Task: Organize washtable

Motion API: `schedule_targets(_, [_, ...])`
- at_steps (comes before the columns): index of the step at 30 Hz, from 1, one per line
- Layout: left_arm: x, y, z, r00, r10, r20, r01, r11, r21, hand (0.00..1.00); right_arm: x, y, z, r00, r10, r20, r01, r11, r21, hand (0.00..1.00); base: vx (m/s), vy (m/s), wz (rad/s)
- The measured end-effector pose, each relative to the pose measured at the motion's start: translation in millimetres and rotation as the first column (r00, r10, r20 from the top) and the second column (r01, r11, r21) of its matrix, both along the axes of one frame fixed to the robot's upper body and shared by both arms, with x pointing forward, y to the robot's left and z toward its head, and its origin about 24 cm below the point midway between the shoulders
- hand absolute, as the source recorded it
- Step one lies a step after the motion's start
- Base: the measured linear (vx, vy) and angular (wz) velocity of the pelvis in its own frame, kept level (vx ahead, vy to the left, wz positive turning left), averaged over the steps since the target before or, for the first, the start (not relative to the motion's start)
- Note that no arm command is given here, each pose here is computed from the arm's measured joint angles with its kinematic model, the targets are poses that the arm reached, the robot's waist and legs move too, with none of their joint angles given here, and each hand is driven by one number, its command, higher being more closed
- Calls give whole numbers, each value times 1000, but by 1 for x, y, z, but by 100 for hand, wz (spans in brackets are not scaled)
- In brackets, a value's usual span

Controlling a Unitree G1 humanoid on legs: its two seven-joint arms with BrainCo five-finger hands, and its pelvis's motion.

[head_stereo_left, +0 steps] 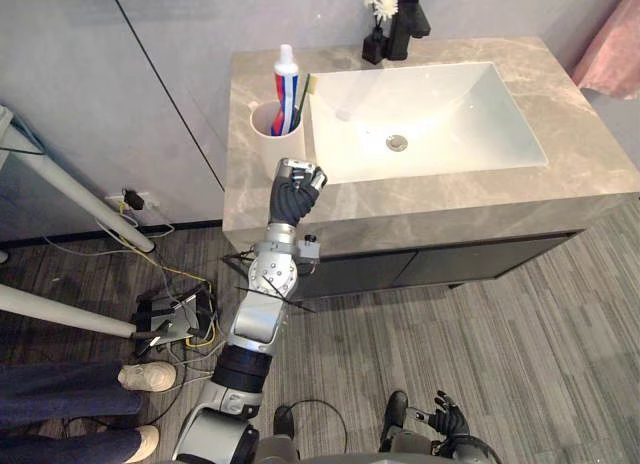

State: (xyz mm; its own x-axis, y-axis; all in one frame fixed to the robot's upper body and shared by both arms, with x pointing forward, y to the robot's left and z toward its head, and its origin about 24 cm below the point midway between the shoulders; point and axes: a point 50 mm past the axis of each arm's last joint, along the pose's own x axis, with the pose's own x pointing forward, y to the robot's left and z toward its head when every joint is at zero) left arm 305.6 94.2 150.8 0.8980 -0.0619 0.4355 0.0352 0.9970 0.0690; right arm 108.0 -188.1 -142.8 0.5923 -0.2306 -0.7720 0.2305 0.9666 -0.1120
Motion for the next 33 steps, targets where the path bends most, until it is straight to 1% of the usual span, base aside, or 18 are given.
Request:
schedule_targets(8, [2,2,-5,1000,17,-25,-17,1000,0,100,3,0,2,1000,-1,18,1,1000,-1,0,-14,-4,-2])
schedule_targets(12, [5,6,-11,997,56,-54,-55,998,24,100,5,-1,3,999,-8,33,8,1000,1,0,-2,-1,-1])
schedule_targets(16, [9,16,-15,988,127,-88,-126,992,16,100,6,-1,4,999,-12,43,12,1000,3,0,1,-3,-2])
schedule_targets(23, [16,24,-5,985,158,-63,-158,987,4,100,11,-1,7,998,-11,66,11,1000,1,0,0,0,0])
schedule_targets(28, [21,33,11,984,180,-17,-180,984,-14,100,18,-1,10,996,-7,85,7,1000,2,0,-19,1,-4])
schedule_targets(33, [23,36,16,982,188,-2,-188,982,-7,100,19,0,10,996,-5,86,5,1000,5,0,-4,1,-2])
